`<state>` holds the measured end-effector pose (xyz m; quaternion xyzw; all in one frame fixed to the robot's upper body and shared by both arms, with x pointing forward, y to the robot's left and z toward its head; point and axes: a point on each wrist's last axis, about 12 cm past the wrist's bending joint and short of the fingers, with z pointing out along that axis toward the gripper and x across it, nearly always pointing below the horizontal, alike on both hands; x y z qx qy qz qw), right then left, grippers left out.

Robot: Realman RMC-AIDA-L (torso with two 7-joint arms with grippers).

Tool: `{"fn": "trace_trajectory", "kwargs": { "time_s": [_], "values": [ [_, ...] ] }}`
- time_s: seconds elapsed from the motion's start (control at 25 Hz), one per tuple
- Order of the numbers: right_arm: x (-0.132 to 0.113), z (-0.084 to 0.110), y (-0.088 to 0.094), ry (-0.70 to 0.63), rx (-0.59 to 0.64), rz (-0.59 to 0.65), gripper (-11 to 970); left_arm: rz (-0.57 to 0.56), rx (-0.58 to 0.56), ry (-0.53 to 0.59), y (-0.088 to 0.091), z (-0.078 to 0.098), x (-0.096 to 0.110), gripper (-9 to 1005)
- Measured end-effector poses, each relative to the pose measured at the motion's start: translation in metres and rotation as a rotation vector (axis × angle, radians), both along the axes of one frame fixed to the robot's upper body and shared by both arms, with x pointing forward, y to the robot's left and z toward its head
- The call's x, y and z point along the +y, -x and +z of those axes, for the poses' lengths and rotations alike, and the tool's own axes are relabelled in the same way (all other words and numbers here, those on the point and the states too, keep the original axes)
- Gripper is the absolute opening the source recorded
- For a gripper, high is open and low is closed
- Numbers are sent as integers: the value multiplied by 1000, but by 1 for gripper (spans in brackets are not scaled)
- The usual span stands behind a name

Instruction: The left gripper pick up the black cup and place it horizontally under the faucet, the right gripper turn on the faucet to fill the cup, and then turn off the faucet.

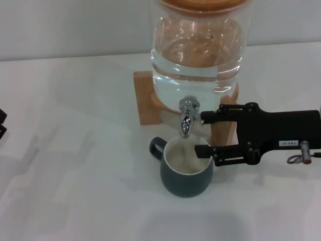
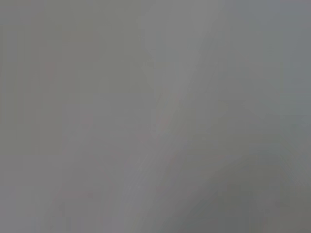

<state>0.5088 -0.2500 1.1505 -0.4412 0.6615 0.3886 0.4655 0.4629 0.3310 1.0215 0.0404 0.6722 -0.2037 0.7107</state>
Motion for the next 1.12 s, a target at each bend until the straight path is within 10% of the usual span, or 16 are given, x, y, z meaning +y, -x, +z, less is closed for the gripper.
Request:
{"fn": "trace_trajectory", "kwargs": {
  "time_s": [1.12],
  "values": [
    [-23,-4,8,-64,23,-128,792,17,-21,-5,-5,4,3,787]
  ]
}}
